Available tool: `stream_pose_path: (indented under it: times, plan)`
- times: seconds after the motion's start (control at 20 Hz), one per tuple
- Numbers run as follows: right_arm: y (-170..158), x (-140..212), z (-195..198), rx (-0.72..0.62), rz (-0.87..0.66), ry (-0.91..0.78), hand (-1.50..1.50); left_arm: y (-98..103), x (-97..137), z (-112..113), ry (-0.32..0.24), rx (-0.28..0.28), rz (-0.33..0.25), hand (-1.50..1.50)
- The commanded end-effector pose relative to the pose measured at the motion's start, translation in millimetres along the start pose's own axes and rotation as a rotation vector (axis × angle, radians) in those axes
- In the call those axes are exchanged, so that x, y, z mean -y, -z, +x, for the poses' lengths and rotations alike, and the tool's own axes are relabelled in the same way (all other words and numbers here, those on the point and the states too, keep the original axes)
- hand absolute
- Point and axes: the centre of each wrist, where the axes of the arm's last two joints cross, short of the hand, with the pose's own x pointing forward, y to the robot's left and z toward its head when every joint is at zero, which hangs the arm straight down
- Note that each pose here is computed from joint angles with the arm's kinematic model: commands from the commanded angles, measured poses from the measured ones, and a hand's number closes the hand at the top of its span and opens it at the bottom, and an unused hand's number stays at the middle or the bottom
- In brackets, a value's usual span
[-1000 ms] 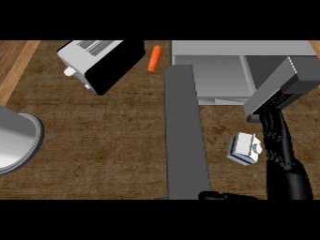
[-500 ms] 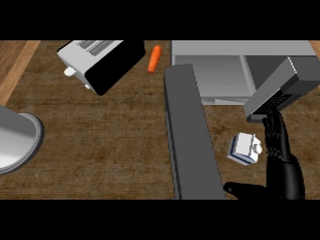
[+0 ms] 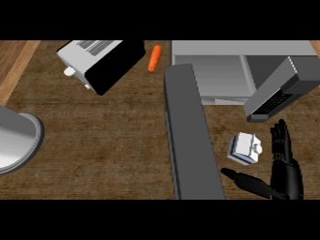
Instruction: Pick up the milk, place it into the microwave and close the microwave
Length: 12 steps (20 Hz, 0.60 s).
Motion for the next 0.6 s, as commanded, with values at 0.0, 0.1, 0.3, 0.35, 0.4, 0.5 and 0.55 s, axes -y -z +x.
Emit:
stream_pose_path:
  times: [0.0,0.1,0.3,0.35,0.4,0.5,0.55]
  plan:
    - [0,16,-21,-0.023,-0.005,-0.012,-1.5,-16,4,10,-0.002,-0.006,-0.011,-1.5]
    - [7,10,-39,-0.008,-0.018,-0.002,-1.5,-14,-6,4,0.008,-0.012,0.008,-1.5]
    - [-1,22,-48,-0.03,0.01,0.0,-1.5,-26,9,9,0.006,0.013,0.008,-1.5]
    - [-12,23,-57,-0.033,0.033,0.011,-1.5,-21,-2,-3,0.003,-0.003,0.011,-1.5]
    - [-21,7,-71,-0.04,0.032,0.01,-1.5,-8,1,11,0.018,0.008,0.022,-1.5]
    - [-10,30,-79,-0.021,0.032,0.021,-1.5,-8,-11,-8,0.0,-0.014,-0.005,-1.5]
    - [2,35,-81,-0.012,0.022,0.015,-1.5,-9,-9,9,-0.002,-0.004,-0.014,-1.5]
